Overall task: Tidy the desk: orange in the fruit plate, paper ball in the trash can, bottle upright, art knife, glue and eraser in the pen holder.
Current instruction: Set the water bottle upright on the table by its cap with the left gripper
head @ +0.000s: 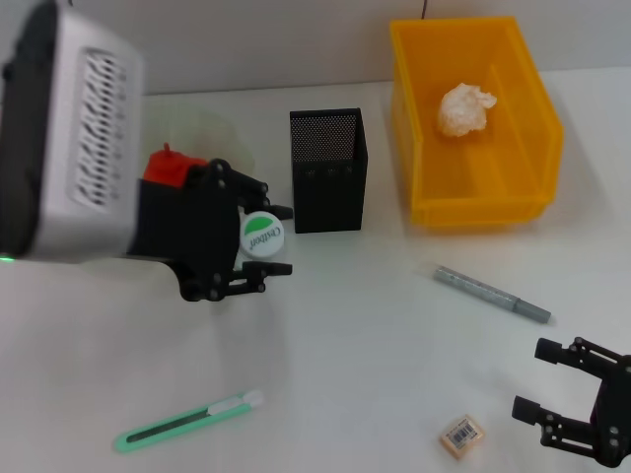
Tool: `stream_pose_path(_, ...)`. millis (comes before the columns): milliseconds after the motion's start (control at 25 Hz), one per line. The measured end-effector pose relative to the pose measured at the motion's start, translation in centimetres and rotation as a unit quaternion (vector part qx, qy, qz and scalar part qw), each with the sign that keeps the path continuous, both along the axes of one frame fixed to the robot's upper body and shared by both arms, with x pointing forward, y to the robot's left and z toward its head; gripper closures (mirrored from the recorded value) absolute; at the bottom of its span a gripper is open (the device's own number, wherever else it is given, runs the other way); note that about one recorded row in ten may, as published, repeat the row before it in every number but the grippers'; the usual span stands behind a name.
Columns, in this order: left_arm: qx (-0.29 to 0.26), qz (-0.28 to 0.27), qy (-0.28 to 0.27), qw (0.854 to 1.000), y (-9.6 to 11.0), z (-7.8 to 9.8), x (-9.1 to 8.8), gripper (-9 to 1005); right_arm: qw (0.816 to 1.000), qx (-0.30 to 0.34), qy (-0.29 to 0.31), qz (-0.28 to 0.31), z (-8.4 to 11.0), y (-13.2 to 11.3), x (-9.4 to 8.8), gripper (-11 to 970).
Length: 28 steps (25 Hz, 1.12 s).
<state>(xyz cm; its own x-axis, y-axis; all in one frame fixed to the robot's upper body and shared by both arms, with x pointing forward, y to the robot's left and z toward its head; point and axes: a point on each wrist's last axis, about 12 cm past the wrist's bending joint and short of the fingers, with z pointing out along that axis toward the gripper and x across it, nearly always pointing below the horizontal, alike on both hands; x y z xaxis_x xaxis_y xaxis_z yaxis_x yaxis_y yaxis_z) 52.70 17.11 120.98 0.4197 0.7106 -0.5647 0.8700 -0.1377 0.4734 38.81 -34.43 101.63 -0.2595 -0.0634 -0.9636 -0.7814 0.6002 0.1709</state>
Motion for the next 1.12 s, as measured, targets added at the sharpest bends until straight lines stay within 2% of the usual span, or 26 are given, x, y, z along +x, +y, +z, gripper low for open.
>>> stream_pose_path(80,0.000,0.000,0.000,1.000,0.0,0.0,0.0,546,1.000,0.000,-0.001,0.001,0.1,0.0,0.2,163)
stream_pose_path(120,-0.026,0.012,0.017,0.999,0.9,0.7,-0.2,546,1.000,0.000,-0.002,0.001,0.1,0.0,0.2,163)
stream_pose_path(240,-0.040,0.020,0.029,0.999,1.4,1.1,-0.2,545,1.000,0.000,-0.004,0.003,0.2,0.0,0.4,163)
stream_pose_path(280,-0.065,0.040,0.049,0.996,2.2,1.5,-0.3,545,1.000,-0.001,-0.004,0.004,0.2,0.0,0.5,163)
stream_pose_path(480,-0.086,0.052,0.065,0.993,2.9,1.9,-0.4,544,1.000,-0.003,-0.006,0.005,0.3,0.0,0.9,163)
stream_pose_path(600,-0.127,0.066,0.090,0.986,4.3,2.4,-0.6,543,1.000,-0.005,-0.006,0.005,0.2,0.1,1.0,163)
stream_pose_path(760,-0.142,0.077,0.099,0.982,4.8,2.5,-0.5,542,1.000,-0.006,-0.005,0.005,0.2,0.1,1.0,163)
stream_pose_path(800,-0.173,0.103,0.124,0.972,6.2,2.3,-0.5,542,1.000,-0.006,-0.005,0.004,0.2,0.1,1.0,163)
stream_pose_path(840,-0.186,0.116,0.134,0.966,6.7,2.3,-0.4,542,1.000,-0.006,-0.005,0.003,0.2,0.1,1.0,163)
stream_pose_path(920,-0.186,0.116,0.134,0.966,6.7,2.3,-0.4,541,1.000,-0.006,-0.006,0.002,0.2,0.1,1.0,163)
stream_pose_path(960,-0.211,0.136,0.150,0.956,7.8,2.2,-0.3,541,1.000,-0.005,-0.006,0.002,0.2,0.1,1.0,163)
stream_pose_path(1120,-0.234,0.143,0.165,0.947,8.9,2.0,-0.5,540,1.000,-0.004,-0.008,0.006,0.3,0.2,1.1,164)
